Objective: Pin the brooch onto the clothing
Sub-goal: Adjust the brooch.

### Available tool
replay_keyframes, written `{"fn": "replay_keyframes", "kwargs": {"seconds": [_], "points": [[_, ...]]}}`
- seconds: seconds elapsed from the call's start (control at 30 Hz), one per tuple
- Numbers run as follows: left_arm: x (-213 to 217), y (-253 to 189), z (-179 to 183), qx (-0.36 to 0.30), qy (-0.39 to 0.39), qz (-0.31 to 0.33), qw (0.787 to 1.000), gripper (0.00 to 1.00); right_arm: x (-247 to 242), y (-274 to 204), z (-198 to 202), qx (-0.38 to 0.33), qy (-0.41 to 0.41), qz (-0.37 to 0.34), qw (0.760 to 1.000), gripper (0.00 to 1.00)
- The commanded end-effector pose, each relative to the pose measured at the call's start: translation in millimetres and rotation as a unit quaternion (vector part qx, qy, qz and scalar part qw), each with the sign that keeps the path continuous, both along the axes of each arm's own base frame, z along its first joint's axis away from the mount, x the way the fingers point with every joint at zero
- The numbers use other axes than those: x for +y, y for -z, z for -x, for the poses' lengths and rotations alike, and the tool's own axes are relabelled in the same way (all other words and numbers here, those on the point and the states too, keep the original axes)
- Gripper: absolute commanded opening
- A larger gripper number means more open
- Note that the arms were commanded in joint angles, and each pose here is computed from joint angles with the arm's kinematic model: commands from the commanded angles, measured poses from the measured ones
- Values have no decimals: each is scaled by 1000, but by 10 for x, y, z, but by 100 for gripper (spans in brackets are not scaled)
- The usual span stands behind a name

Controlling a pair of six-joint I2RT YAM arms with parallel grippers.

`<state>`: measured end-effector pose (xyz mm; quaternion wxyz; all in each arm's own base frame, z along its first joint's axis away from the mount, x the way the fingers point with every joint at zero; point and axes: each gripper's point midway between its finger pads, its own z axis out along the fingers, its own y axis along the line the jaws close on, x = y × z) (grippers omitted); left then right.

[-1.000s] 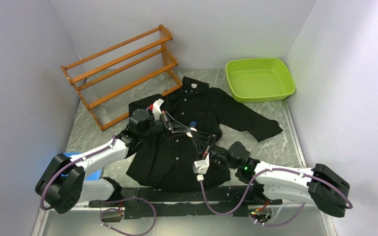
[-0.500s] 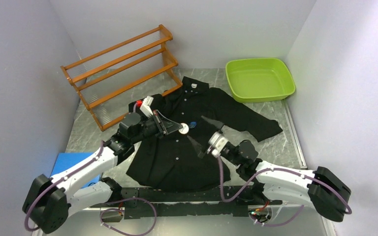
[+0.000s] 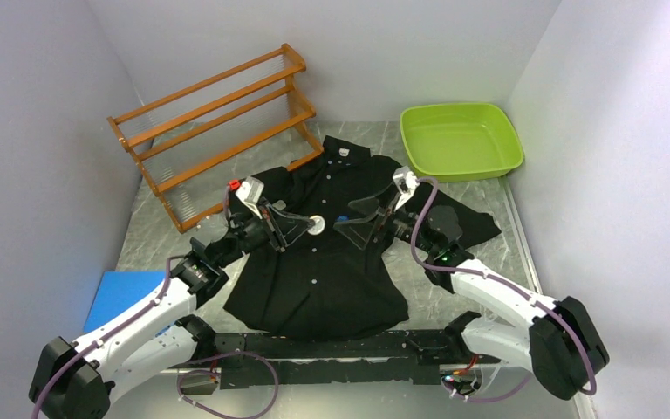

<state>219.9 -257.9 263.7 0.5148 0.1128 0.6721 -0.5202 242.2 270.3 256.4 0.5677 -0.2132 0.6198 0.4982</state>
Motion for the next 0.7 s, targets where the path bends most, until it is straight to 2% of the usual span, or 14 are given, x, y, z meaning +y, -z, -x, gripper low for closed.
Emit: {"fn": "replay_keyframes", "kwargs": {"seconds": [0.0, 0.17, 0.33, 0.5, 0.6, 0.67], "points": [[-134, -347, 212, -110, 83, -26, 990, 3, 176, -366, 483, -8, -168, -43, 985, 98], [-179, -431, 353, -147, 126, -29, 981, 3, 204, -385, 655, -31, -251, -30, 967, 83], [-221, -496, 441, -153, 154, -14, 976, 3, 238, -443, 764, -36, -313, -42, 948, 60], [-231, -476, 434, -147, 155, -11, 977, 3, 264, -454, 756, -24, -332, -52, 941, 48], [-219, -479, 432, -148, 150, -6, 978, 3, 284, -415, 699, -21, -321, -43, 946, 43], [-214, -485, 438, -149, 149, -3, 978, 3, 295, -384, 654, -21, -309, -30, 950, 35]]}}
